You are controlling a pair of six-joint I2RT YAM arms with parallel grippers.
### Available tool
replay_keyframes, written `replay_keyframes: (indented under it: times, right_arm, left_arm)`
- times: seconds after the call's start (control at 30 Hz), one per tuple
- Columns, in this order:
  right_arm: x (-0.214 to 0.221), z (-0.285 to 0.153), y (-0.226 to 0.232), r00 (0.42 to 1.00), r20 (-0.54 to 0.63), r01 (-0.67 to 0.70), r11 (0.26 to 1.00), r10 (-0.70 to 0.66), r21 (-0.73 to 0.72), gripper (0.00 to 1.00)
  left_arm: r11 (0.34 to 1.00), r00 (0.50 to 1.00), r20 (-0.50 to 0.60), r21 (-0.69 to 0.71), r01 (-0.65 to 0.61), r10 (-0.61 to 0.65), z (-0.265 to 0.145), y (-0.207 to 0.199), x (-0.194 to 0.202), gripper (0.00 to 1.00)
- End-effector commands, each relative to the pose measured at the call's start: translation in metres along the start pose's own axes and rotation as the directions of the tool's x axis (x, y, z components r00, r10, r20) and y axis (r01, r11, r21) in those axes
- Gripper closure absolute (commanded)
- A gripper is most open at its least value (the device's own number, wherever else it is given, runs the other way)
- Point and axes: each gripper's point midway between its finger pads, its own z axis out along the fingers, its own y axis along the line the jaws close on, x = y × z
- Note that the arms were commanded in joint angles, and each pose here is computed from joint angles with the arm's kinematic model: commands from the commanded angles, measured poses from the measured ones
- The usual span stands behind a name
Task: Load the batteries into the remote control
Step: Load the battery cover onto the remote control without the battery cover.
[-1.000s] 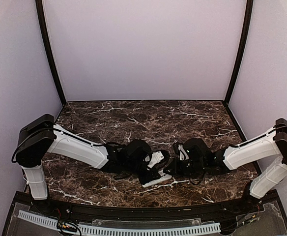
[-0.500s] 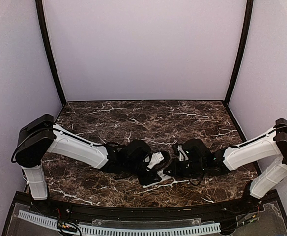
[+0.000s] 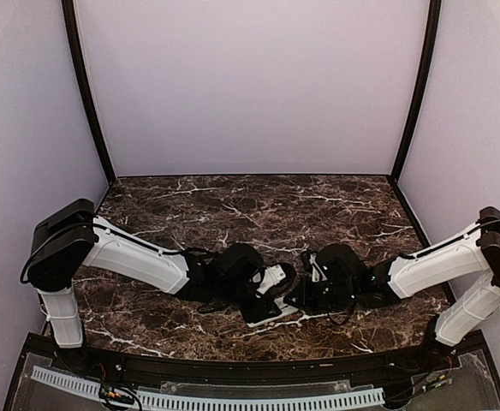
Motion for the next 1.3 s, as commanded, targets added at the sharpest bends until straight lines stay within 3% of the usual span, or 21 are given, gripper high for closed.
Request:
replay_keyframes:
  times: [0.0,0.33,0.5,0.9,1.07,1.27]
  right_arm:
    - [0.034,0.005,-0.021,0.994,-0.109,0.005,0.998,0.002,0.068,1.0]
    - [0.034,0.005,-0.022,0.994,-0.106,0.004,0.998,0.004,0.067,1.0]
    - [0.034,0.005,-0.023,0.994,-0.106,0.002,0.998,0.006,0.068,1.0]
    - [0.035,0.004,-0.022,0.994,-0.106,-0.001,0.998,0.008,0.064,1.0]
    - [0.034,0.001,-0.017,0.993,-0.115,0.015,0.998,-0.009,0.057,0.85]
    - [0.022,-0.011,-0.009,0.994,-0.087,0.071,0.994,-0.064,0.077,0.76]
  left_arm:
    - [1.0,1.0,0.005,-0.005,-0.011,0.011,0.005,0.0,-0.003,0.59]
    - [1.0,0.996,0.085,0.014,-0.022,0.021,0.012,-0.002,-0.01,0.64]
    - [0.999,0.998,0.064,0.041,-0.01,0.007,0.016,-0.005,0.001,0.71]
    - [0.996,1.0,-0.01,0.094,0.002,-0.001,0.014,-0.014,0.034,0.74]
    - [0.995,0.999,-0.042,0.103,-0.003,0.008,0.009,-0.017,0.048,0.78]
    - [0.994,0.996,-0.087,0.113,-0.006,0.016,0.005,-0.019,0.065,0.79]
